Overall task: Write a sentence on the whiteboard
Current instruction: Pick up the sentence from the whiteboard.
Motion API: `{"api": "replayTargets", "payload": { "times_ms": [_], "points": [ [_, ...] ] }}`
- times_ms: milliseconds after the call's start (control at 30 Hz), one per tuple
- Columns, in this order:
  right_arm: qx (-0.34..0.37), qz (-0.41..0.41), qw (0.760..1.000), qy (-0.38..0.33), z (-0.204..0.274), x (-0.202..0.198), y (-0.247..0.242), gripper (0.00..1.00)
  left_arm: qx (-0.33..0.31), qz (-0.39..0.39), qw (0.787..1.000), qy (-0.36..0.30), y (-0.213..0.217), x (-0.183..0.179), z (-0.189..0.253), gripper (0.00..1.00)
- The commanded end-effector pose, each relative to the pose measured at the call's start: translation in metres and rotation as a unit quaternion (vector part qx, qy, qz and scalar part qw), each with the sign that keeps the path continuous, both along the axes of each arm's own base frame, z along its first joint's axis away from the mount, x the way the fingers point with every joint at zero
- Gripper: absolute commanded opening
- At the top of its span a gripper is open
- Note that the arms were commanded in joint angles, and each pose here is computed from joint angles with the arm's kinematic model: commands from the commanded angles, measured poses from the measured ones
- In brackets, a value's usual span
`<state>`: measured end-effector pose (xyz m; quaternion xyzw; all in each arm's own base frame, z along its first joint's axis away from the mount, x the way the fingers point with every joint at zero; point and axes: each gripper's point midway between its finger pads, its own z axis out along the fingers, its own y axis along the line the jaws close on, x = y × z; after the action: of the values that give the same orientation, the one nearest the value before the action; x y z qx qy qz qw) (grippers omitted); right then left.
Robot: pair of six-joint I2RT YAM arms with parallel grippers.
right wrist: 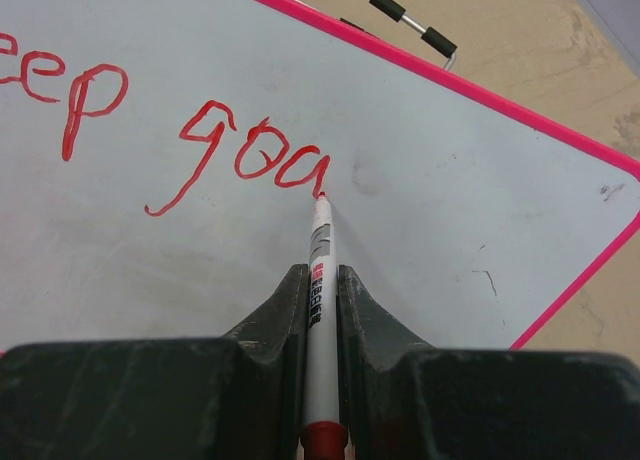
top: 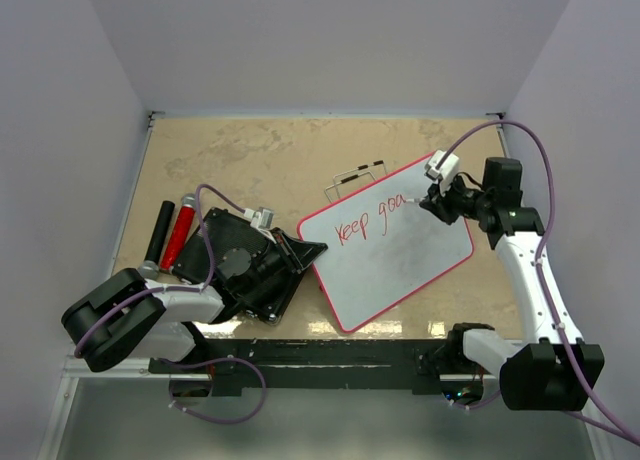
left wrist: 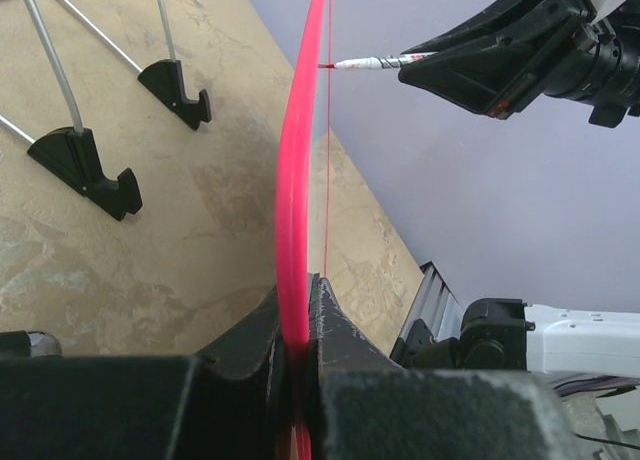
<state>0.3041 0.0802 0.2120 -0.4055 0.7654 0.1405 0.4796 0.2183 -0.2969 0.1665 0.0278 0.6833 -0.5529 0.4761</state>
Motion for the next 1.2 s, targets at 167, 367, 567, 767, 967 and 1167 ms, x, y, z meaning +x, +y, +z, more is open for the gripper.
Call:
{"api": "replayTargets", "payload": {
  "times_ms": [167,367,567,767,967,1167],
  "points": [
    [0.027,-0.014,0.997,-0.072,0.052,0.022,0.003,0.00,0.026,-0.029,0.998,-0.047,-0.004,-0.008,0.000,0.00],
    [0.045,-0.026,0.996,-0.077,0.053,0.032,0.003,0.00,0.026,-0.032,0.998,-0.048,-0.005,-0.008,-0.001,0.00],
    [0.046,-0.016,0.997,-0.053,0.039,0.035,0.006,0.00,0.025,-0.035,0.998,-0.048,-0.006,-0.009,0.000,0.00],
    [0.032,0.001,0.999,-0.037,0.028,0.021,0.007,0.00,0.025,-0.033,0.998,-0.048,-0.005,-0.008,-0.001,0.00],
    [0.014,0.002,1.000,-0.024,0.015,0.005,0.004,0.00,0.024,-0.032,0.998,-0.048,-0.005,-0.008,0.000,0.00],
    [-0.007,-0.009,1.000,-0.013,0.004,-0.002,-0.003,0.00,0.023,-0.032,0.998,-0.049,-0.005,-0.008,0.000,0.00]
  ]
}}
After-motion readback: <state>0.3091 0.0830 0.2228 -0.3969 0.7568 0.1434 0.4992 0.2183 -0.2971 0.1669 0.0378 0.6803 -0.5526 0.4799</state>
